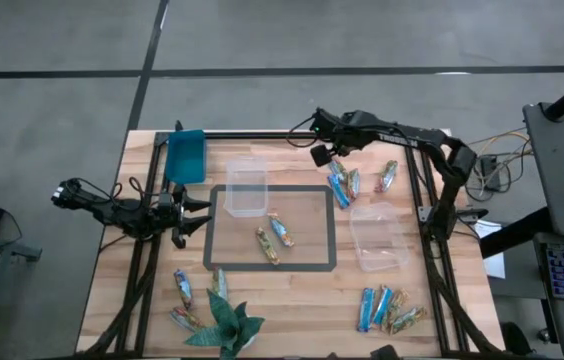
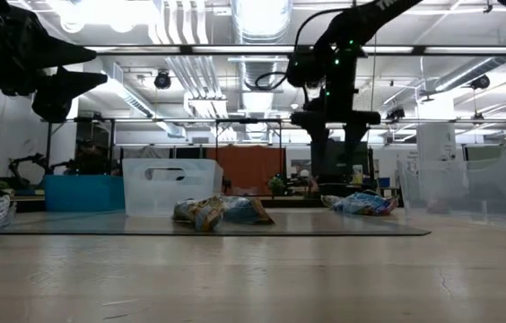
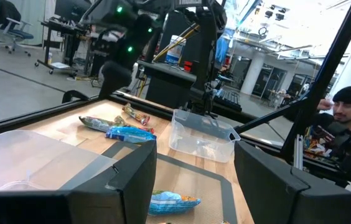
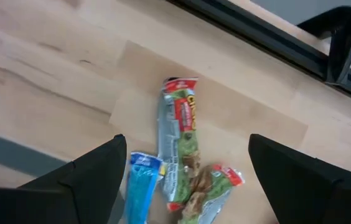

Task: Pick and place Granola Bars by type
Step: Put the red granola bar into the right transparent bin

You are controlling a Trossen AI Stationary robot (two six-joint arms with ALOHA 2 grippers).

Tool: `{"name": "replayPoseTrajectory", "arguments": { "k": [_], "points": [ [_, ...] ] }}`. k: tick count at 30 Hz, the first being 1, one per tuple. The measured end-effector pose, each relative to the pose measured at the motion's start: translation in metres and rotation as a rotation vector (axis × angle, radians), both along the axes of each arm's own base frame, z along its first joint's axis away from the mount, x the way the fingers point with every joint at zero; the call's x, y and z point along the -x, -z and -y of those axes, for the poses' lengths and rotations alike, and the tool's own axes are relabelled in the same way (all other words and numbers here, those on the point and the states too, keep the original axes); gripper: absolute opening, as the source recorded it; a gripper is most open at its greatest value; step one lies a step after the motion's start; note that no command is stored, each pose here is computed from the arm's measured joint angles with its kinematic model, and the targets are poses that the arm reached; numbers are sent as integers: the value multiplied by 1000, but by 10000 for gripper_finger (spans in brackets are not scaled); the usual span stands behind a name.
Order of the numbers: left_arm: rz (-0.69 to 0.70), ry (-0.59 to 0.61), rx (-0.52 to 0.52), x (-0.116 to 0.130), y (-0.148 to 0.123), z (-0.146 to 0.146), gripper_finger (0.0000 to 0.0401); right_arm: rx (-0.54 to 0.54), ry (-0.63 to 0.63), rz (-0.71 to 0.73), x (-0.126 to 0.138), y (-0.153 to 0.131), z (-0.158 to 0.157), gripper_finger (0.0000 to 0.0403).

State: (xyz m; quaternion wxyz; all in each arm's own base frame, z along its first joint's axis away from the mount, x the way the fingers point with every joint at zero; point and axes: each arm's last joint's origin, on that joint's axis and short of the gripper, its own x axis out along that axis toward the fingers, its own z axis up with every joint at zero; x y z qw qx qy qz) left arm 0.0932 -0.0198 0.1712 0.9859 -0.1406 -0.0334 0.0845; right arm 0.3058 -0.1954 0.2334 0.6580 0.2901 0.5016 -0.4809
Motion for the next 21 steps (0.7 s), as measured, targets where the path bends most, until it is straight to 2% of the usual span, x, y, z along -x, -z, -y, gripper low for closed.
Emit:
{"name": "replayPoseTrajectory", "arguments": {
  "k": [15,21],
  "points": [
    [0,0,0,0,0,0,197,-163,30,-76,-7,54,9,325],
    [0,0,0,0,0,0,197,-178,24,-86,-10,69,12,325]
  ]
}}
